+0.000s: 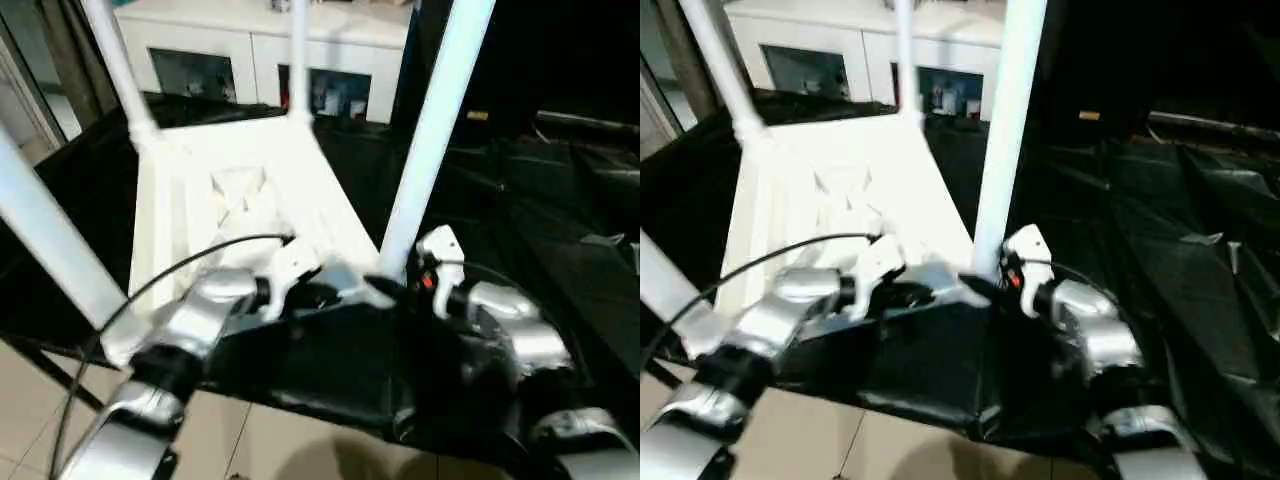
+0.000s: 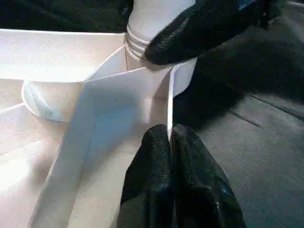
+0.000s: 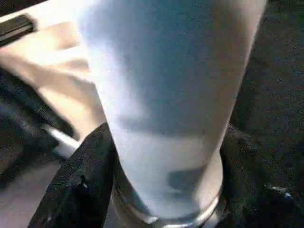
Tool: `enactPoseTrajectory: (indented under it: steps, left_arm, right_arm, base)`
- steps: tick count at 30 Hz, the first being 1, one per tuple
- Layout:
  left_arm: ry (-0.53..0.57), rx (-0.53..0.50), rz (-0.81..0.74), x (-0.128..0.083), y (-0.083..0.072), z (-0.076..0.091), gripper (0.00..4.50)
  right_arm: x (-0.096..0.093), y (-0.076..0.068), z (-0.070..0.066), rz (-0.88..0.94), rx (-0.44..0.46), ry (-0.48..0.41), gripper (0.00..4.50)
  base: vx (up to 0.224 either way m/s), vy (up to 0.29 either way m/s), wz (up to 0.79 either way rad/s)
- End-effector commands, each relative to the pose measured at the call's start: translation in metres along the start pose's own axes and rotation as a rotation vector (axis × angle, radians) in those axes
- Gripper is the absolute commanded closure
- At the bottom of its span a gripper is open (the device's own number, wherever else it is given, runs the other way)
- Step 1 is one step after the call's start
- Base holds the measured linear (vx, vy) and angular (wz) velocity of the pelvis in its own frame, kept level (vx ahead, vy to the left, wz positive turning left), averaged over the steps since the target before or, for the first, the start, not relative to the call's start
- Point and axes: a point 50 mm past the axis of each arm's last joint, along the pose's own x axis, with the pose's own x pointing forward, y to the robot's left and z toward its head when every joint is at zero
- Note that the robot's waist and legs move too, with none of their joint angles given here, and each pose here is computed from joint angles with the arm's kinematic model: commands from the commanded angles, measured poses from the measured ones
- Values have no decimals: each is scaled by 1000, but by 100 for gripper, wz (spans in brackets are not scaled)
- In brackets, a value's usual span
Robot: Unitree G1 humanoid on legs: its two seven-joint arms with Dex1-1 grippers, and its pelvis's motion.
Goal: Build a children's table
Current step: Rotate leg to tighten
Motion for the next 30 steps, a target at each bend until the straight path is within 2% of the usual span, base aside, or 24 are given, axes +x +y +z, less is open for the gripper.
enactPoseTrajectory:
  steps: [1, 6, 8, 11, 13, 17, 18, 21, 22, 24, 26, 30]
  left_arm:
    - [-59, 4, 82, 9, 5, 17, 450]
    - [-50, -14, 128, 31, -1, 26, 450]
    - [-51, 2, 110, 36, -6, 28, 450]
    - [-50, 14, 80, 38, -9, 29, 450]
    - [-44, 14, 64, 37, -10, 26, 450]
    - [-34, 12, 62, 35, -8, 24, 450]
    - [-30, 8, 55, 33, -7, 23, 450]
    - [-2, 4, -1, 26, -7, 18, 450]
    - [0, 4, -4, 26, -7, 18, 450]
    - [28, 9, -64, 17, -7, 12, 450]
    - [38, 12, -92, 12, -7, 9, 450]
    - [26, 28, -154, 1, -7, 5, 450]
  right_arm:
    - [5, -2, -12, -137, 46, 53, 181]
    - [24, 13, -14, -309, 77, 45, 181]
    - [29, 20, -12, -302, 93, 25, 181]
    - [33, 28, -6, -242, 70, -16, 181]
    - [33, 30, 1, -181, 90, -61, 111]
    - [30, 29, 5, -126, 69, -77, 90]
    - [28, 27, 6, -95, 56, -74, 67]
    - [16, 21, 8, 46, -6, -41, 55]
    - [15, 21, 8, 53, -8, -38, 55]
    - [0, 12, 9, 165, -69, 0, 55]
    - [-7, 7, 10, 204, -107, 21, 55]
    - [-22, -4, 11, 265, -143, 59, 55]
  base:
    - [0, 0, 0]
    - [0, 0, 0]
    - [0, 0, 0]
    - [0, 0, 0]
    - [0, 0, 0]
    - [0, 0, 0]
    - [0, 0, 0]
    - [0, 0, 0]
    - [0, 0, 0]
    - [0, 0, 0]
    - [0, 0, 0]
    - [0, 0, 0]
